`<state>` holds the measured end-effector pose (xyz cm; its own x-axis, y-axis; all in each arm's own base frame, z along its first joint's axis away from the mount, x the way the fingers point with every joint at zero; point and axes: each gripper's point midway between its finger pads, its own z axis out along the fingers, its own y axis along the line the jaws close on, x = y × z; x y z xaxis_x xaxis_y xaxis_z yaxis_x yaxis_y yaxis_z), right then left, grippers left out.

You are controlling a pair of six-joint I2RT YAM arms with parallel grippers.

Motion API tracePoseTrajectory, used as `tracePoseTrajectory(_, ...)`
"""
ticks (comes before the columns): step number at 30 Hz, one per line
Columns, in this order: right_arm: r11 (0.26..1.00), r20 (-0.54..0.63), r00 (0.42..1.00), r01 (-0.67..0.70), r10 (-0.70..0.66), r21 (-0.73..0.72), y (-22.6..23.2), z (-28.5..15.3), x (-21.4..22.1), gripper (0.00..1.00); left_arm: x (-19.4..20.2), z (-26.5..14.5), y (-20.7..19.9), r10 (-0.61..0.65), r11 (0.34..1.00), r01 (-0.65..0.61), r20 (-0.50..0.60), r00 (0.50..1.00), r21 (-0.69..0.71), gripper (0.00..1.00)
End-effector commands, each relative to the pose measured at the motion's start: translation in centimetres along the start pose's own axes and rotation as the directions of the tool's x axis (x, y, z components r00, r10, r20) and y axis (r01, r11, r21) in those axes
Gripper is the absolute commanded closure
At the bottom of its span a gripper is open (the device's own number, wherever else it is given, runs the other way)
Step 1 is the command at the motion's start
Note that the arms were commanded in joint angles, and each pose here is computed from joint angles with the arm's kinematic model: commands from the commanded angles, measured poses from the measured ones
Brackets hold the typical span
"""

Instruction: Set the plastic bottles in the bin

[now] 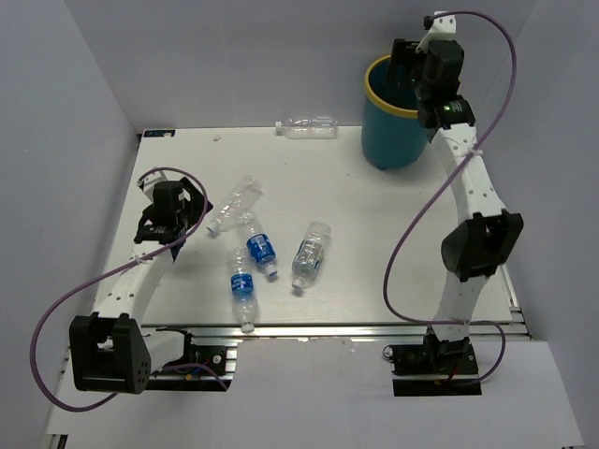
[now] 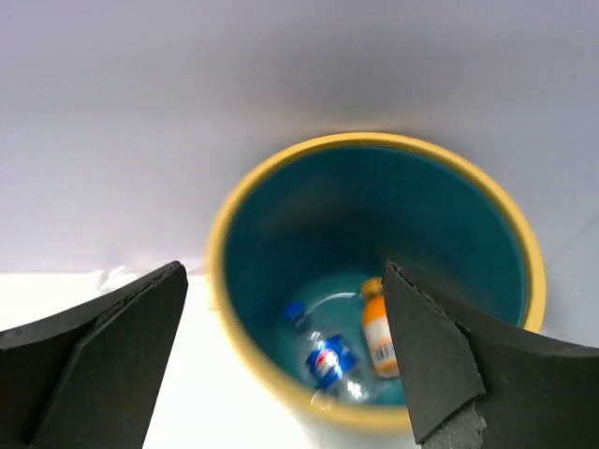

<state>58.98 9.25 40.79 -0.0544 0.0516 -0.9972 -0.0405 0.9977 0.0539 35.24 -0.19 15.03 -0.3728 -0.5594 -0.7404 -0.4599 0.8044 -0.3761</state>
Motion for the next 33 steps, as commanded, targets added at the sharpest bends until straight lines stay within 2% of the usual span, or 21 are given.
tracePoseTrajectory(1,0.969,0.109,0.994,0.003,0.025,-0.245,4.4,-7.1,-7.0,0.11,-1.7,-1.1,-0.2,-0.009,1.000,0.009,0.057,0.998,0.012,0.02)
tracePoseTrajectory(2,0.956,0.018,1.000,-0.010,0.016,-0.293,5.6,-7.8,-3.8,0.11,-1.6,-1.1,-0.2,-0.010,1.000,0.009,0.055,0.998,0.010,0.02)
tracePoseTrajectory(3,0.952,0.011,1.000,-0.023,0.028,-0.304,6.0,-9.9,-4.2,0.11,-1.7,-1.1,-0.2,-0.013,1.000,0.013,0.057,0.998,0.010,0.02)
tracePoseTrajectory(4,0.941,-0.032,0.999,-0.034,0.025,-0.338,8.2,-11.3,-2.5,0.11,-1.6,-1.0,-0.2,-0.016,1.000,0.015,0.056,0.998,0.006,0.02)
tracePoseTrajectory(5,0.955,-0.141,0.990,-0.041,-0.001,-0.294,8.3,-11.7,3.0,0.11,-1.6,-0.9,-0.1,-0.018,1.000,0.018,0.056,0.998,0.002,0.02)
tracePoseTrajectory(6,0.954,-0.111,0.994,-0.046,0.014,-0.295,8.9,-13.7,2.6,0.11,-1.5,-0.8,-0.1,-0.017,1.000,0.017,0.052,0.998,-0.001,0.02)
tracePoseTrajectory(7,0.940,-0.136,0.991,-0.049,0.002,-0.339,11.9,-15.5,4.7,0.11,-1.5,-0.8,-0.1,-0.016,1.000,0.016,0.050,0.999,-0.001,0.02)
tracePoseTrajectory(8,0.940,-0.156,0.988,-0.051,-0.002,-0.339,12.9,-16.7,6.6,0.11,-1.3,-0.7,-0.1,-0.015,1.000,0.015,0.040,0.999,-0.005,0.02)
tracePoseTrajectory(9,0.935,-0.207,0.978,-0.049,-0.027,-0.351,13.6,-18.3,10.2,0.11,-1.2,-0.7,-0.1,-0.014,1.000,0.014,0.035,0.999,-0.003,0.02)
tracePoseTrajectory(10,0.923,-0.254,0.967,-0.091,-0.007,-0.373,16.1,-20.3,12.2,0.11,-1.1,-0.7,0.0,-0.016,1.000,0.016,0.032,0.999,-0.003,0.02)
tracePoseTrajectory(12,0.941,-0.347,0.938,-0.118,0.001,-0.316,16.3,-22.2,17.2,0.11,-1.0,-0.7,0.2,-0.025,1.000,0.025,0.035,0.999,-0.010,0.02)
tracePoseTrajectory(13,0.936,-0.405,0.911,-0.203,0.074,-0.286,17.6,-23.6,19.0,0.11,-1.1,-0.7,0.2,-0.026,1.000,0.027,0.043,0.999,-0.013,0.02)
tracePoseTrajectory(14,0.936,-0.437,0.895,-0.226,0.090,-0.271,18.0,-24.3,20.5,0.11,-1.2,-0.7,0.3,-0.028,0.999,0.029,0.048,0.998,-0.016,0.02)
tracePoseTrajectory(16,0.945,-0.495,0.866,-0.217,0.071,-0.245,18.9,-26.2,24.3,0.11,-1.2,-0.7,0.1,-0.030,1.000,0.030,0.049,0.998,-0.005,0.02)
tracePoseTrajectory(18,0.969,-0.532,0.842,-0.196,0.086,-0.154,18.8,-26.7,27.3,0.11,-0.9,-0.5,-0.5,-0.034,0.999,0.033,0.036,0.999,0.028,0.02)
tracePoseTrajectory(24,0.987,-0.617,0.780,-0.158,0.107,-0.029,19.3,-28.4,34.0,0.11,-0.6,-0.8,-0.7,-0.035,0.998,0.034,0.019,0.999,0.044,0.02)
tracePoseTrajectory(29,0.973,-0.636,0.762,-0.217,0.122,-0.074,21.6,-28.3,36.0,0.11,-1.3,-1.6,-0.7,-0.045,0.998,0.042,0.056,0.997,0.056,0.02)
tracePoseTrajectory(33,0.993,-0.672,0.737,-0.120,0.075,-0.021,20.4,-28.1,39.4,0.11,-1.4,-1.8,-0.5,-0.046,0.998,0.043,0.062,0.997,0.051,0.02)
